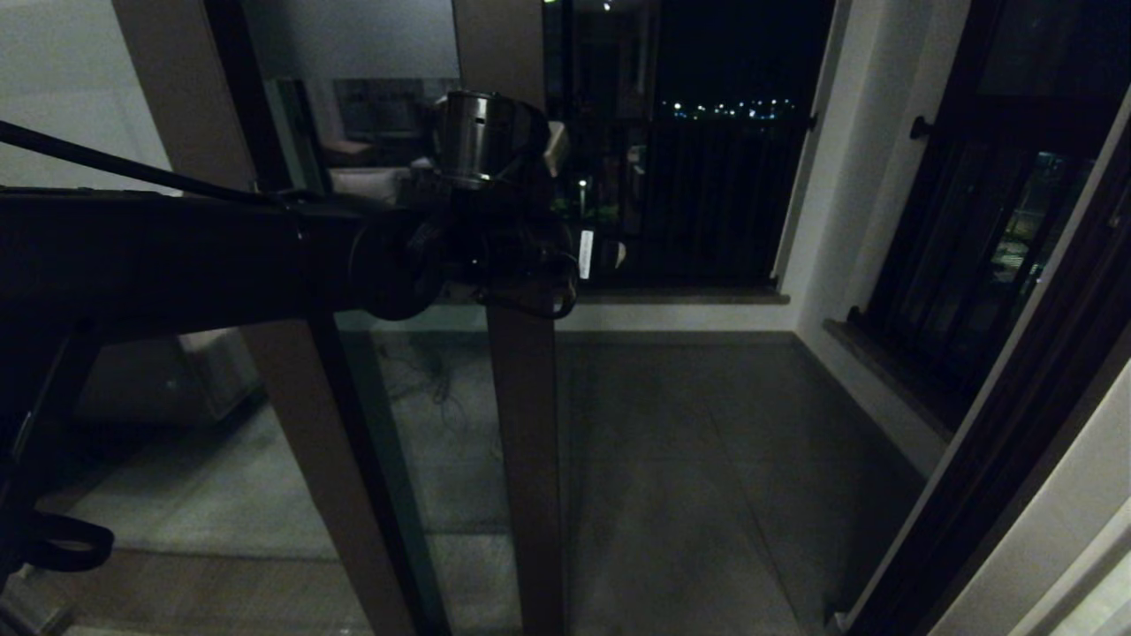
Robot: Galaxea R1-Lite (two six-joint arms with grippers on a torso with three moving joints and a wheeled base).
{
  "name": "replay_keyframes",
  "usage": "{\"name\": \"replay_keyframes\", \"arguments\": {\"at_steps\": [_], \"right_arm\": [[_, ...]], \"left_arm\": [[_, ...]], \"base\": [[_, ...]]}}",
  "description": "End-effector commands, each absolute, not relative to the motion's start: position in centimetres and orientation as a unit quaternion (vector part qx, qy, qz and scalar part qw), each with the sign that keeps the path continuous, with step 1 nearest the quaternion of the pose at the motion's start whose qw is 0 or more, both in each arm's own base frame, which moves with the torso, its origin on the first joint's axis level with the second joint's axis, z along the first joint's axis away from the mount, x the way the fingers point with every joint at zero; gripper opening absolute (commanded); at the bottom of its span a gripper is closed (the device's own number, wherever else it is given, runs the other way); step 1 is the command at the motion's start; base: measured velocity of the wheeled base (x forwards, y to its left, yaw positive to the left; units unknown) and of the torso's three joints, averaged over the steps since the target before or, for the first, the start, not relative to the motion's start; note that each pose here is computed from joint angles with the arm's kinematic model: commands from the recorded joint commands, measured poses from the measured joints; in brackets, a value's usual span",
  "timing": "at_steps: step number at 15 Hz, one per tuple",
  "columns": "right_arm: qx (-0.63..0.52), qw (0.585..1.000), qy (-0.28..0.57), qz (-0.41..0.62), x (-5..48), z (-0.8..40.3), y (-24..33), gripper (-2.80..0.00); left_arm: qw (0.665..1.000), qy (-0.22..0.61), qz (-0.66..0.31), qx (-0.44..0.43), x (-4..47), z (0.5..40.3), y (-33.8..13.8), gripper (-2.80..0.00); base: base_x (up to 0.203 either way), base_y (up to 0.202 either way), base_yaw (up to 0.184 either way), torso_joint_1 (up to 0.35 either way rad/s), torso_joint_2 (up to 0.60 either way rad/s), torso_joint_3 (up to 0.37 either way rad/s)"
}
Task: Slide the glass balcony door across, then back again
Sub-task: Close the slid door
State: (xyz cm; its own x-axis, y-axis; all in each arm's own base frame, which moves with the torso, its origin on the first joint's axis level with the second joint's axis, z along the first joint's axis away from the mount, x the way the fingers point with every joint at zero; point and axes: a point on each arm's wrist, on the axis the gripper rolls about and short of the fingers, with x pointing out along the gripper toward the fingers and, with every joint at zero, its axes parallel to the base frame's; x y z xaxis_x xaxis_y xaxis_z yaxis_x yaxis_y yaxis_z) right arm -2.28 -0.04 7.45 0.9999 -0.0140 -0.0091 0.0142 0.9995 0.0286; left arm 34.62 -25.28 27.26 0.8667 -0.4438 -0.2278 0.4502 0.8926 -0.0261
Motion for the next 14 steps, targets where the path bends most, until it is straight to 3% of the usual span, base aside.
{"name": "replay_keyframes", "arguments": {"at_steps": [1, 14], "right_arm": [[0.015, 1.000, 0.005, -0.007, -2.3, 7.4, 0.0, -2.80], [0.015, 1.000, 0.005, -0.007, -2.3, 7.4, 0.0, -2.80]], "left_arm": [[0.965, 0.115, -0.236, 0.015, 34.8, 26.8, -26.2, 0.00], [0.960, 0.112, -0.258, 0.017, 34.4, 26.0, -29.1, 0.00]], "base": [[0.000, 0.000, 0.000, 0.000, 0.00, 0.000], [0.000, 0.000, 0.000, 0.000, 0.00, 0.000]]}}
